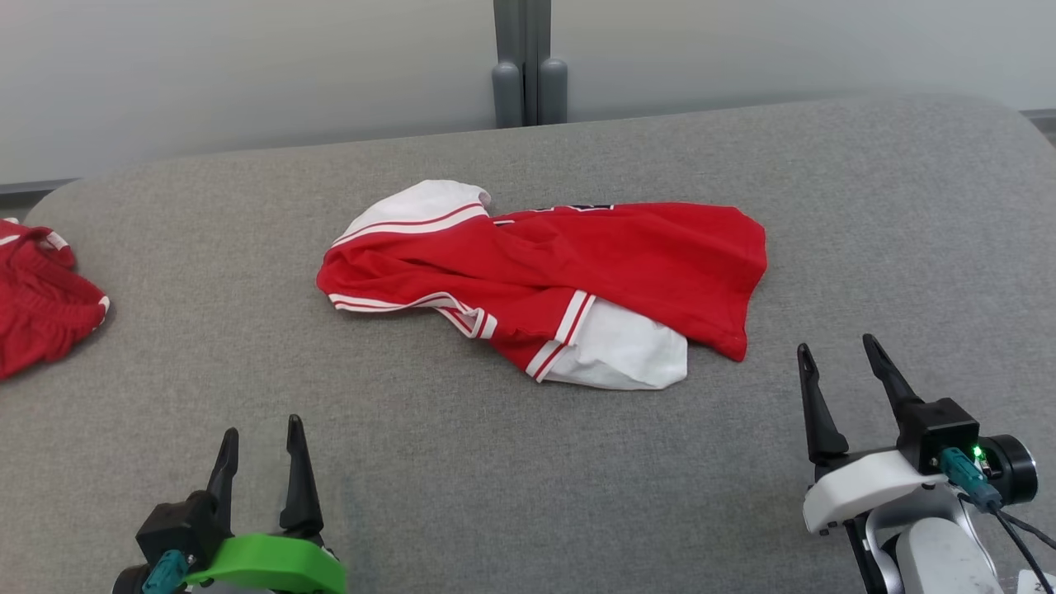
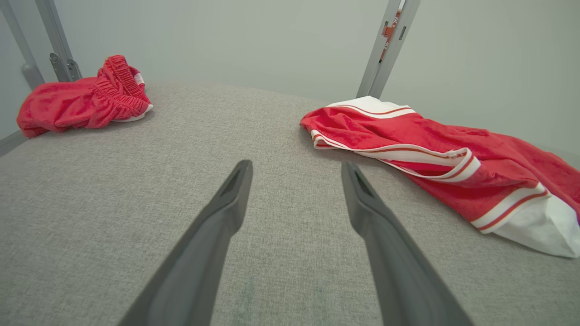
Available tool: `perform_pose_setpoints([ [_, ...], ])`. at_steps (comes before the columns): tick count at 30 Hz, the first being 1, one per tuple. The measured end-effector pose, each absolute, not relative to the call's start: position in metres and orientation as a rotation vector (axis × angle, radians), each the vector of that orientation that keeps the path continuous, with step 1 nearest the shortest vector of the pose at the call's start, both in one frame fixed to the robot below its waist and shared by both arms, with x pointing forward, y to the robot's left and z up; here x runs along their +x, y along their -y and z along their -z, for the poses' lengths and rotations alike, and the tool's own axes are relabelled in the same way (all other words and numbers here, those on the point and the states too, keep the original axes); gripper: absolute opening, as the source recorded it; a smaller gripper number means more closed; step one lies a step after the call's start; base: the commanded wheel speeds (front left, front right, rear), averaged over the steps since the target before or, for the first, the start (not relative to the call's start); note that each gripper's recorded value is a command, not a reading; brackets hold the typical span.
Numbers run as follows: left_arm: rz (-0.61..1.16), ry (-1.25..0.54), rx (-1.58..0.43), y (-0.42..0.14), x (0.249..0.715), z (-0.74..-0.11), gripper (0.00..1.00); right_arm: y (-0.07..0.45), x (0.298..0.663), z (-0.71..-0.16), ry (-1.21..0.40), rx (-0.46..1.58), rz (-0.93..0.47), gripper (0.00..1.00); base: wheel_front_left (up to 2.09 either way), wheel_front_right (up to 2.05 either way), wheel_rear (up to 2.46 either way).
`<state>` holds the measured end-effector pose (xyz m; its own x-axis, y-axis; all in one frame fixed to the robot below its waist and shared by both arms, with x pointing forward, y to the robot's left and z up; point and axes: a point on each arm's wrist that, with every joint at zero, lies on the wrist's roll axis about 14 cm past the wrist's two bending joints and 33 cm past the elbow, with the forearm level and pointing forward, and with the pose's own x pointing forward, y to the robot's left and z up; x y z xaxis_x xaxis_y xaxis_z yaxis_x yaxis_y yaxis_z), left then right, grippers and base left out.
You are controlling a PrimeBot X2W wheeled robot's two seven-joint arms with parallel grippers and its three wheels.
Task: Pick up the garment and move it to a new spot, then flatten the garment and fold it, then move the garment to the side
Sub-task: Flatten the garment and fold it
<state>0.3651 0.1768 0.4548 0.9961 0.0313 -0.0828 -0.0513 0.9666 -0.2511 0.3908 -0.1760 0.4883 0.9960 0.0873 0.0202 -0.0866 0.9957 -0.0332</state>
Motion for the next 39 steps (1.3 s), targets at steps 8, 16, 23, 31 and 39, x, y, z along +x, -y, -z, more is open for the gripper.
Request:
perform_pose_setpoints([
  [8,-0.049,-0.084,-0.256,-0.177,0.376,-0.452,1.00,0.159,0.421,-0.448,-0.107,-0.154,-0.161,1.00,0.00,0.00,0.00],
  [16,-0.113,-0.095,-0.259,-0.196,0.376,-0.447,1.00,0.143,0.450,-0.407,-0.244,-0.213,-0.220,1.00,0.00,0.00,0.00],
  [23,-0.176,-0.115,-0.255,-0.213,0.368,-0.440,1.00,0.126,0.467,-0.387,-0.301,-0.220,-0.259,0.23,0.00,0.00,0.00],
  [31,-0.187,-0.120,-0.259,-0.215,0.369,-0.437,1.00,0.128,0.475,-0.392,-0.289,-0.204,-0.243,0.00,0.00,0.00,0.00],
  [39,-0.143,-0.115,-0.260,-0.202,0.378,-0.439,1.00,0.152,0.492,-0.456,-0.091,-0.213,-0.161,0.00,0.00,0.00,0.00],
])
